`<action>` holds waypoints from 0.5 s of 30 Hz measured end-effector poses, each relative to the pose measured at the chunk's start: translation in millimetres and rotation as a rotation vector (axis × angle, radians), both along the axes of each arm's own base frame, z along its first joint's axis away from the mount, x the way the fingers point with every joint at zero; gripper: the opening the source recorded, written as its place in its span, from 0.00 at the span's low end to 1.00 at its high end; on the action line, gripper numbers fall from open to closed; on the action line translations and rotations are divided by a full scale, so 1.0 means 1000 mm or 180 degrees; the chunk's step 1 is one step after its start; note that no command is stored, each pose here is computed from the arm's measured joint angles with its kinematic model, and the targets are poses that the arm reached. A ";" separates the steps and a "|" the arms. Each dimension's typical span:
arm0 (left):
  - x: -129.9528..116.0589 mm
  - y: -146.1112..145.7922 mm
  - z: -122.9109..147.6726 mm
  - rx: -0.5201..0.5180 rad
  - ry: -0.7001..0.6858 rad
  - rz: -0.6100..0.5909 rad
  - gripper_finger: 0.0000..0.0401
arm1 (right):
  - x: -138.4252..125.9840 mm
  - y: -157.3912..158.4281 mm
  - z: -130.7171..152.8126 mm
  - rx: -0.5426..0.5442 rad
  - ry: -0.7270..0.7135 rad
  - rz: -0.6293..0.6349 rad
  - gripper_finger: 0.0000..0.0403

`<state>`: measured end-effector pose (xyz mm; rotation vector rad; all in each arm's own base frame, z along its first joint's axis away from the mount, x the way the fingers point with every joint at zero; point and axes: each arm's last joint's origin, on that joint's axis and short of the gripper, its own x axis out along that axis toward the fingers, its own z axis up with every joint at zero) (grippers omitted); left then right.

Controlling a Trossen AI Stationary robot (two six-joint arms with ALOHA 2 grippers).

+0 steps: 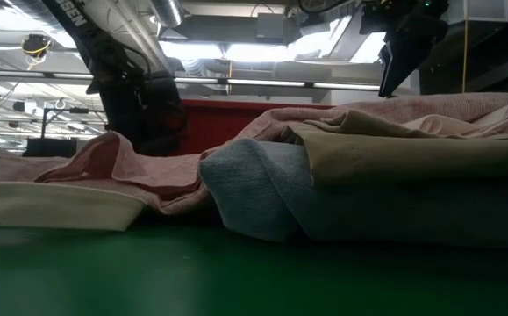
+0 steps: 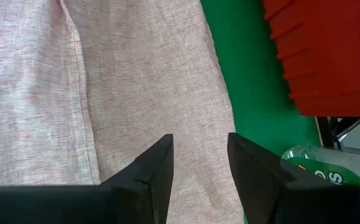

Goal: Fold laundry
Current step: Fold the pink polo

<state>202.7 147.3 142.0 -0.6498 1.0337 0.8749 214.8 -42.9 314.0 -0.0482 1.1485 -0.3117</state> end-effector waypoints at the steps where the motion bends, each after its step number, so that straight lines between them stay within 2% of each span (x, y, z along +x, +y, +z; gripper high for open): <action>1: 0.001 0.000 0.001 0.0001 -0.0006 -0.0004 0.34 | 0.000 0.000 0.000 0.0000 0.0000 0.0000 0.37; 7: 0.009 0.004 0.013 0.0114 -0.0124 -0.0089 0.04 | -0.002 0.000 -0.001 0.0005 0.0066 -0.0003 0.37; 15: 0.031 -0.001 0.037 0.0169 -0.0330 -0.0408 0.01 | -0.008 -0.001 -0.003 -0.0167 0.0298 -0.0206 0.37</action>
